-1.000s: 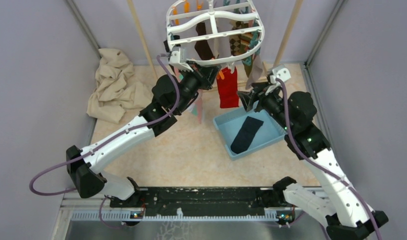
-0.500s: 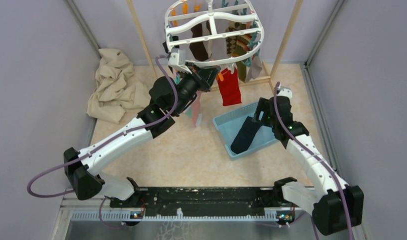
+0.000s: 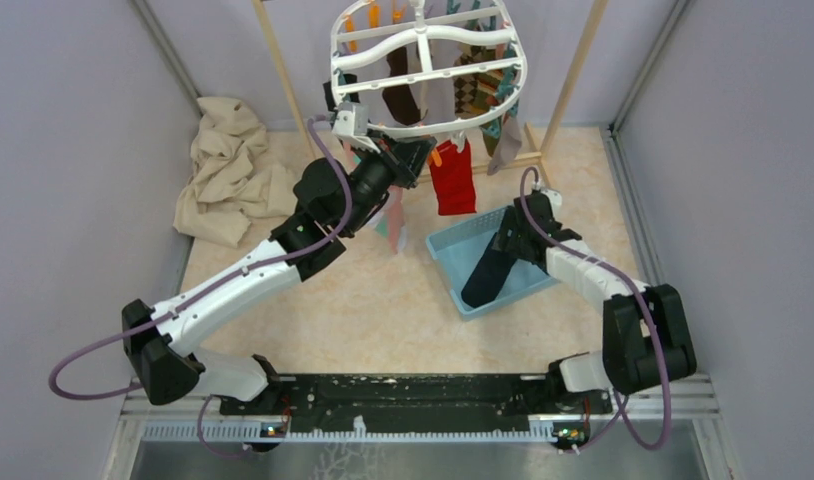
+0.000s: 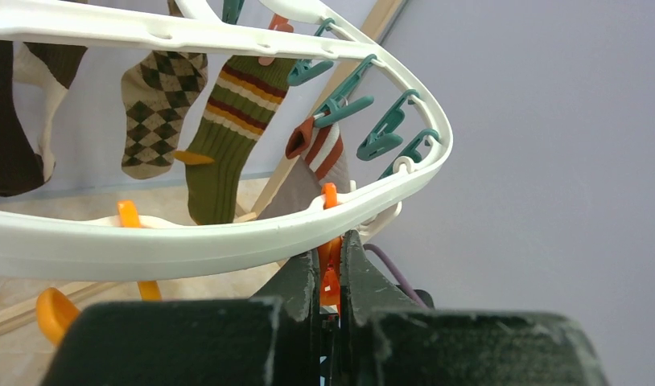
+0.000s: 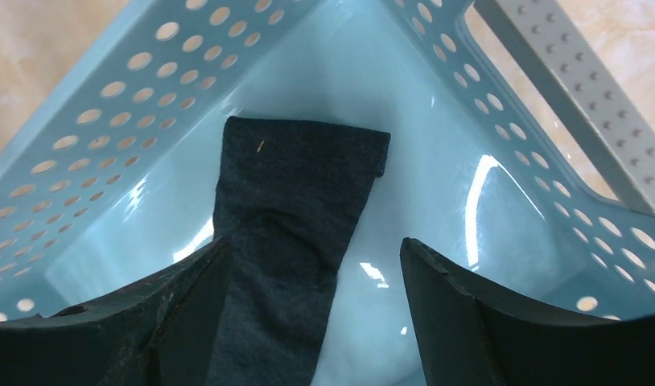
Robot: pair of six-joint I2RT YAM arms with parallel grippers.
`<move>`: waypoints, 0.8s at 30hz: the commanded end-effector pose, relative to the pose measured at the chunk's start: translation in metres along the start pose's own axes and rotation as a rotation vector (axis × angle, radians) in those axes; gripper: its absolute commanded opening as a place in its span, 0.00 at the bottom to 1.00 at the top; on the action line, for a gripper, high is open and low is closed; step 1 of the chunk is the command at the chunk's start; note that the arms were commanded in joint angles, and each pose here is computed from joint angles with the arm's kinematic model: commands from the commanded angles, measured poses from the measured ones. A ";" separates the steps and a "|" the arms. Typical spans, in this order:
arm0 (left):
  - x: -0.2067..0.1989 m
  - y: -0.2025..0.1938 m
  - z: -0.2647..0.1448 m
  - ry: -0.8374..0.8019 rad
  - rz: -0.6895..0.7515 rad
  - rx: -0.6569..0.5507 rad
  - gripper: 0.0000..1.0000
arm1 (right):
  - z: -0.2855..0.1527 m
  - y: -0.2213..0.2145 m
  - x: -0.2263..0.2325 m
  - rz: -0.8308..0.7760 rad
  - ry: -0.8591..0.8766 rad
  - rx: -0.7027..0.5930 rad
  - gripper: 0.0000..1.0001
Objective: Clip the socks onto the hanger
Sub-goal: Adjust the sock in the bin.
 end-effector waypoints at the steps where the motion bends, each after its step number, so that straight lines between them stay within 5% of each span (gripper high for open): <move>1: -0.003 0.004 -0.009 -0.020 0.019 -0.004 0.00 | 0.012 0.028 0.019 0.044 0.017 -0.094 0.76; 16: 0.003 0.005 -0.013 0.008 0.030 -0.011 0.00 | 0.046 0.016 0.009 0.011 -0.068 -0.070 0.66; 24: 0.002 0.005 -0.013 0.001 0.026 -0.005 0.00 | 0.051 0.007 0.014 0.017 -0.027 -0.034 0.33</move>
Point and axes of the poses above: each gripper's point midway between its finger pads, its own z axis out along the fingers, its own x axis along the line the jaws close on, y = z × x, the point moved 3 cm from there along -z, back along the fingers, and after that the axes turned 14 degrees about z, right-handed, at the moved point
